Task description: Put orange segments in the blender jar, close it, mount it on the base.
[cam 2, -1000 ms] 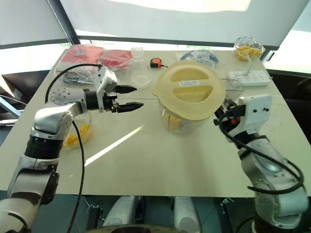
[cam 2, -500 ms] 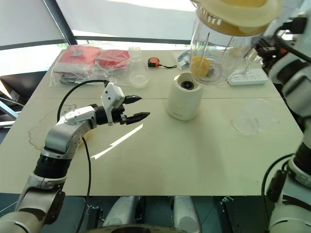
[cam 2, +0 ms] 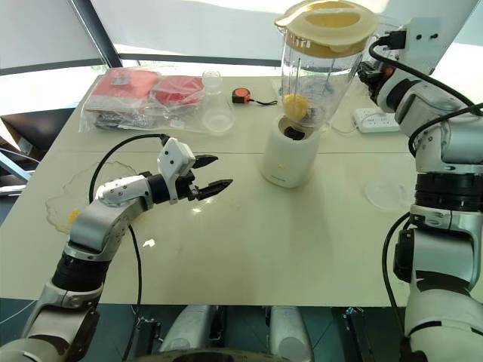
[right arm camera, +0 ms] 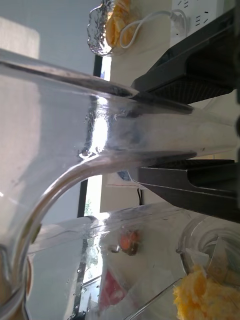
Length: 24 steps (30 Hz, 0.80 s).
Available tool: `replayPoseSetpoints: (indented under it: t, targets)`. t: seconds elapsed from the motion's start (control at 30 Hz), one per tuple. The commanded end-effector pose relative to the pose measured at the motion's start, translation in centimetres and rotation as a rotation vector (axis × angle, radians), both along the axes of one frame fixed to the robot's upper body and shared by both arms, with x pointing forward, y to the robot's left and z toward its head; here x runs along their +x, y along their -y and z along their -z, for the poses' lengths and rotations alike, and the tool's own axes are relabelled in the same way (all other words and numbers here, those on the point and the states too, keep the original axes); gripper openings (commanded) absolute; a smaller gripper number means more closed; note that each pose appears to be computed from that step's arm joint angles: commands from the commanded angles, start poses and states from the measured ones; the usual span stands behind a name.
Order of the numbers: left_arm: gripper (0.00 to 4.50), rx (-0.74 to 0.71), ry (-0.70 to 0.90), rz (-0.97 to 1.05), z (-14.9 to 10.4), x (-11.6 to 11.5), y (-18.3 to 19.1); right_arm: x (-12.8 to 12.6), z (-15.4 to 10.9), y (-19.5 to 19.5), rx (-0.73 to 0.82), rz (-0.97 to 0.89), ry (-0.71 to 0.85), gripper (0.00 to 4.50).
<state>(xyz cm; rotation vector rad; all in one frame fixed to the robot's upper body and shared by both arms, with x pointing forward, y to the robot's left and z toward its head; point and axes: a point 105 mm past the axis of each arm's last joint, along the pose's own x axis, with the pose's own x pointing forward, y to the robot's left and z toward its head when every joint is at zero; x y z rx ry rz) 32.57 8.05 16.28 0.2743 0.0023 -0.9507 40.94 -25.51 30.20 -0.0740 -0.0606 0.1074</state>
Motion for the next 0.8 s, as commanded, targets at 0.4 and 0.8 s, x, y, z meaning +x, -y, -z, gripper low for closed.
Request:
replayPoseSetpoints:
  t: [0.4, 0.8]
  targets:
    - [3.62, -0.027, 0.047, 0.014, -1.6, -0.6, 1.1, -2.1, -2.8, -1.6, 0.016, -0.011, 0.097, 0.93]
    - [3.62, -0.03, 0.044, 0.012, -3.4, -1.3, 1.5, -2.2, -0.8, -1.2, 0.071, 0.052, 0.073, 0.93]
